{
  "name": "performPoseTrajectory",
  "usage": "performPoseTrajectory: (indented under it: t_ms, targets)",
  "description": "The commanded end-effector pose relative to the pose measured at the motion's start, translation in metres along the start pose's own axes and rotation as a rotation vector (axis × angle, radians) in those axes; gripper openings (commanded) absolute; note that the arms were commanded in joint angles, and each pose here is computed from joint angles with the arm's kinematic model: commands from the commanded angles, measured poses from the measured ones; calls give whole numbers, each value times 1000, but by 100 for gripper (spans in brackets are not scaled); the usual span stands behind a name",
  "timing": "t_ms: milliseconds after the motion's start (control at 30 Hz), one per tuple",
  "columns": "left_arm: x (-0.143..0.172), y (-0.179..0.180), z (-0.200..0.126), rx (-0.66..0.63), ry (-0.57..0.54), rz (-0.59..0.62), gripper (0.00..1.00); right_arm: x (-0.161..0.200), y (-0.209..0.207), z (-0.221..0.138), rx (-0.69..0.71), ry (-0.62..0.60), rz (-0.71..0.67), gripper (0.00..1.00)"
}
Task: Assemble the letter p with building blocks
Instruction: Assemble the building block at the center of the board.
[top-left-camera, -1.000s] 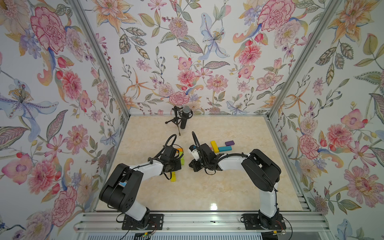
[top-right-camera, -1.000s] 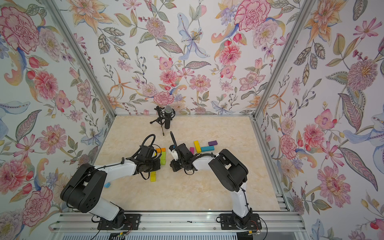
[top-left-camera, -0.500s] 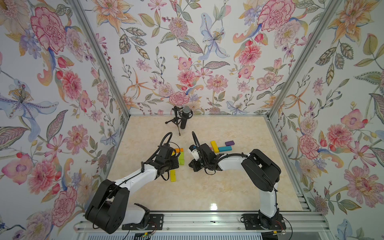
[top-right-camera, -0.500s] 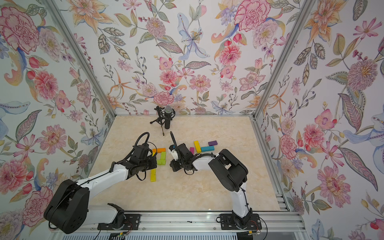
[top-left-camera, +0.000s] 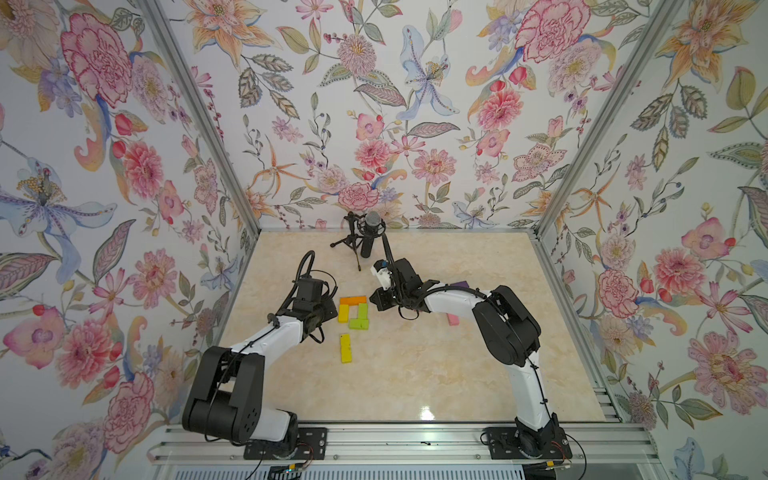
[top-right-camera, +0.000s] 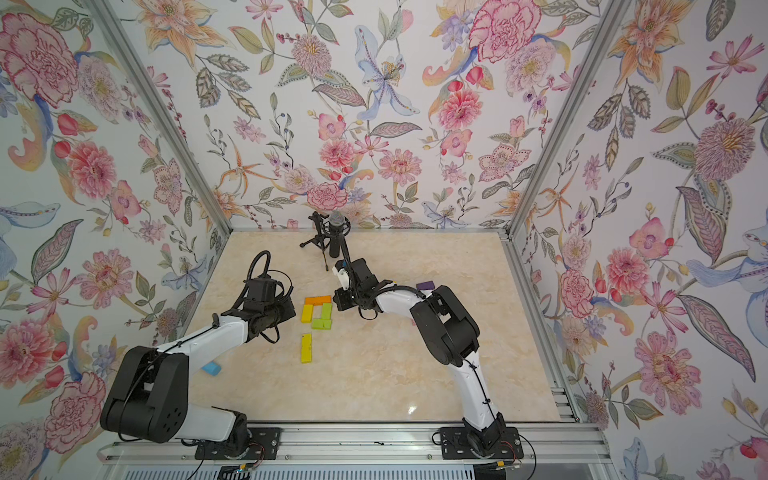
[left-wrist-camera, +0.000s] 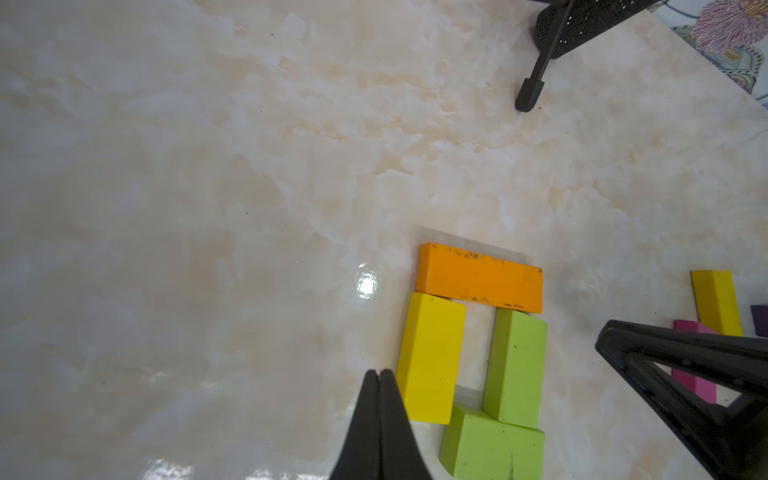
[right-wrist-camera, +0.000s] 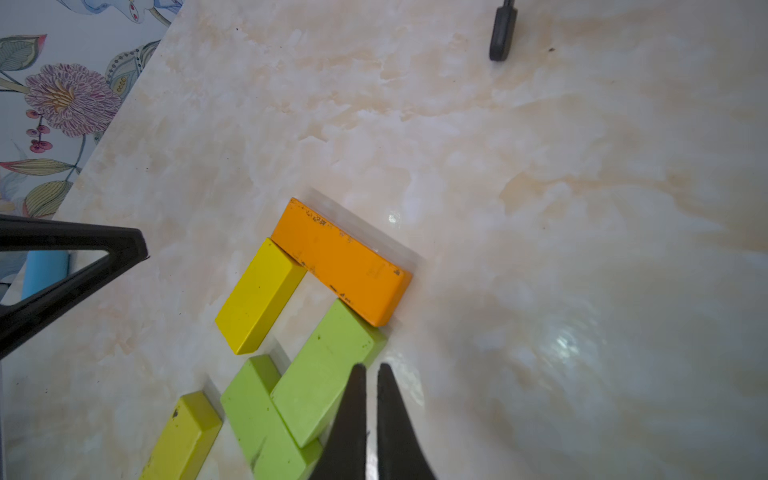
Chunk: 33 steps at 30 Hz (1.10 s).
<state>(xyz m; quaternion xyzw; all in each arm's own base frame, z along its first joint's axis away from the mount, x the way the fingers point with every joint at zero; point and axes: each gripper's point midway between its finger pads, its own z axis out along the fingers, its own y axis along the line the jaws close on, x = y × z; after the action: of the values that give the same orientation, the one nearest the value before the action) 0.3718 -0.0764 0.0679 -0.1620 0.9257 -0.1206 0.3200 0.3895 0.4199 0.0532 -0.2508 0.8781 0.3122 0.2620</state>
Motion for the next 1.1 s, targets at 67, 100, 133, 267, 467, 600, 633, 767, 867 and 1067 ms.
performPoseTrajectory:
  t_ms: [67,100,133,267,467,600,633,767,867,1067]
  targets:
    - [-27,-21,41,83,12,18,0,22,-16,14,8,96,139,9]
    - [-26,-22,47,96,22,11,0,22,-17,15,8,97,151,9]
    - [-26,-21,53,100,30,3,0,20,-19,15,8,96,165,9]
    - [-29,-17,68,105,46,-5,0,17,-19,16,7,101,204,10]
    - [-31,-20,80,140,74,-6,0,16,-21,23,25,121,240,12]
    - [-30,-25,81,166,88,2,0,13,-20,26,17,122,256,12]
    - [-29,-27,82,176,95,4,0,14,-18,27,13,128,260,12]
    - [-25,-29,84,188,118,7,0,13,-16,28,13,136,271,12]
    - [-24,-26,84,176,120,12,0,14,-14,30,14,147,277,12]
    - [-21,-24,84,163,131,15,0,20,-11,37,10,173,288,13]
